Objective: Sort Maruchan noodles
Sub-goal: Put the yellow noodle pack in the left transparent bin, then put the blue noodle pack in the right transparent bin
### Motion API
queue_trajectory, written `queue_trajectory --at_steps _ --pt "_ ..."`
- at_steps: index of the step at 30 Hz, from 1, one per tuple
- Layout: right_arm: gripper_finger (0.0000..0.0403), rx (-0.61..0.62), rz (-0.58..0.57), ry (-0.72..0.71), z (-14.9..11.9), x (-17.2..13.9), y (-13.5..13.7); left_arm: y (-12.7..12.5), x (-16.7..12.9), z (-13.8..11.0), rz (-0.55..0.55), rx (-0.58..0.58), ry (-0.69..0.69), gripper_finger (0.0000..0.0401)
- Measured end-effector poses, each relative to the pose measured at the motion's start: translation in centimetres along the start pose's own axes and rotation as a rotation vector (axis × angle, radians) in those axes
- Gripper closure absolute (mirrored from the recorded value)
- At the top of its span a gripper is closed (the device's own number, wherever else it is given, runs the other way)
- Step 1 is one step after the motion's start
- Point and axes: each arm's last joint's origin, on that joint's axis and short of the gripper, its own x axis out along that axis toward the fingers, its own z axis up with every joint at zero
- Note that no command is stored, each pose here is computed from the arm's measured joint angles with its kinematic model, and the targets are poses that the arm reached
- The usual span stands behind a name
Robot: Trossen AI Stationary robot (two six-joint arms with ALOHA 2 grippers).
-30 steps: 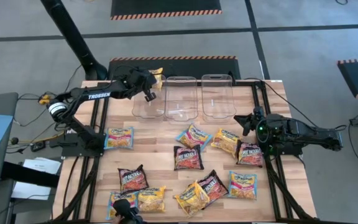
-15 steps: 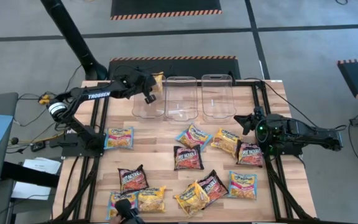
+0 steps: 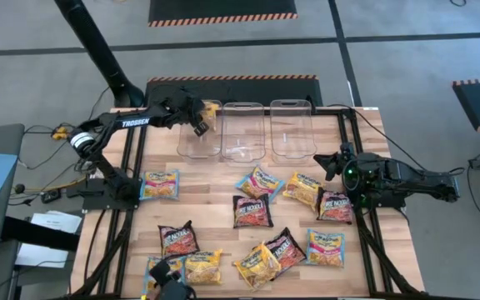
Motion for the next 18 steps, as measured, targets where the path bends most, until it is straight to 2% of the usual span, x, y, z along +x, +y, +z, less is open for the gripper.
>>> queue_trajectory --at_steps 8,18 --pt "0.0321 0.001 0.001 0.000 0.0 0.0 0.0 -0.2 0.0 -0.2 -0.039 -0.025 0.016 0.0300" --pt "0.0321 0.023 0.024 -0.025 0.3 0.0 0.2 0.6 -3.7 0.5 -0.069 -0.089 -0.027 0.0300"
